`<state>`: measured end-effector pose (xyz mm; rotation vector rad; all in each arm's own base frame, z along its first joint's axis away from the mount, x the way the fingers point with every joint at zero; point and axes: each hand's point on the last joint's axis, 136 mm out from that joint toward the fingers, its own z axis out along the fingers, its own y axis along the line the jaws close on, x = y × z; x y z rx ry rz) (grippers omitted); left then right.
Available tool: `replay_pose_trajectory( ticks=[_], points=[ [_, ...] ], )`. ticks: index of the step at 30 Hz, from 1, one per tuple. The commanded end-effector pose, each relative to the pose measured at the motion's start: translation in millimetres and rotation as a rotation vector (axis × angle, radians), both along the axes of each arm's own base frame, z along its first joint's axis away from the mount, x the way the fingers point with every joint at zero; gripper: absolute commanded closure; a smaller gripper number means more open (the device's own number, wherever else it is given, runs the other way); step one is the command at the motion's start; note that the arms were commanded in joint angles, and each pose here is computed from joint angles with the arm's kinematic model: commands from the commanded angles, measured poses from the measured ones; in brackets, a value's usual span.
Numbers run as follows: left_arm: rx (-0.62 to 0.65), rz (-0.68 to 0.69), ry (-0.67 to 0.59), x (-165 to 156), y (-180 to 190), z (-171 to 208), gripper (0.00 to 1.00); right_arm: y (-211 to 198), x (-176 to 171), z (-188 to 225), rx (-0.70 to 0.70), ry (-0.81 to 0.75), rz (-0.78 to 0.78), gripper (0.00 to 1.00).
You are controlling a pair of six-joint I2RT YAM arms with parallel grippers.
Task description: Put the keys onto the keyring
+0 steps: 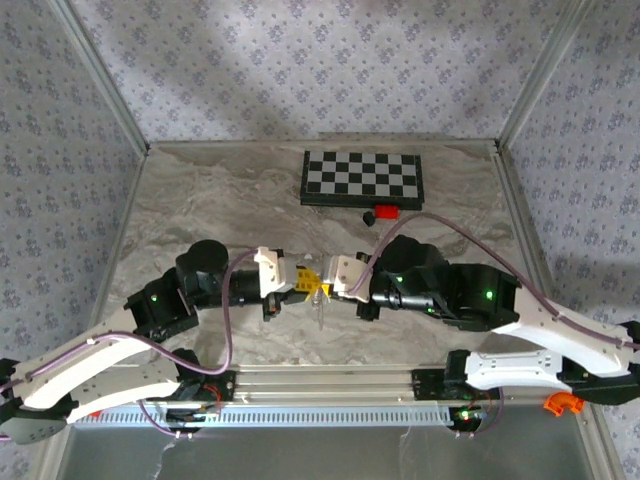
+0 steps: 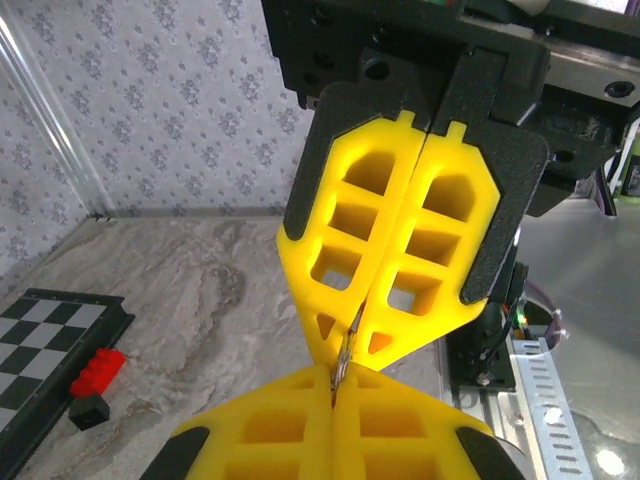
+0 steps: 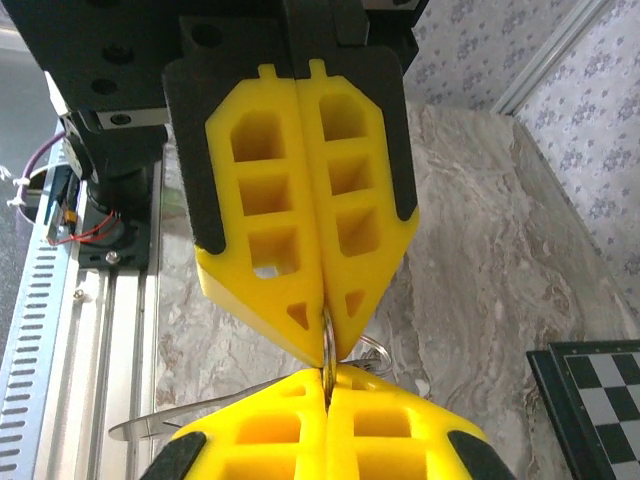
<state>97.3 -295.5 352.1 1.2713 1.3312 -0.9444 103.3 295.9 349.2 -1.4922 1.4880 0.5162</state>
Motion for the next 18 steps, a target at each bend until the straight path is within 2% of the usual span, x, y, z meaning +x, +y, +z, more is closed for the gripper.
replay_pose_trajectory(
  ticks=[1,5,7,11,18],
  points=[
    [-0.039,0.002,-0.039,-1,1,15,1.00,3,-5,13,0.013,-0.021,0.031,1.00],
    [-0.199,-0.038,-0.041,-13,7,39,1.00,4,-7,21,0.066,-0.015,0.035,1.00],
    [-0.285,-0.057,-0.037,-18,10,52,1.00,4,-9,24,0.099,-0.012,0.042,0.91],
    [-0.370,-0.083,-0.015,-23,13,61,1.00,6,-16,27,0.132,0.005,0.076,0.81],
    [-0.460,-0.150,0.050,-31,10,68,1.00,2,-24,40,0.219,0.006,0.109,0.81]
  ],
)
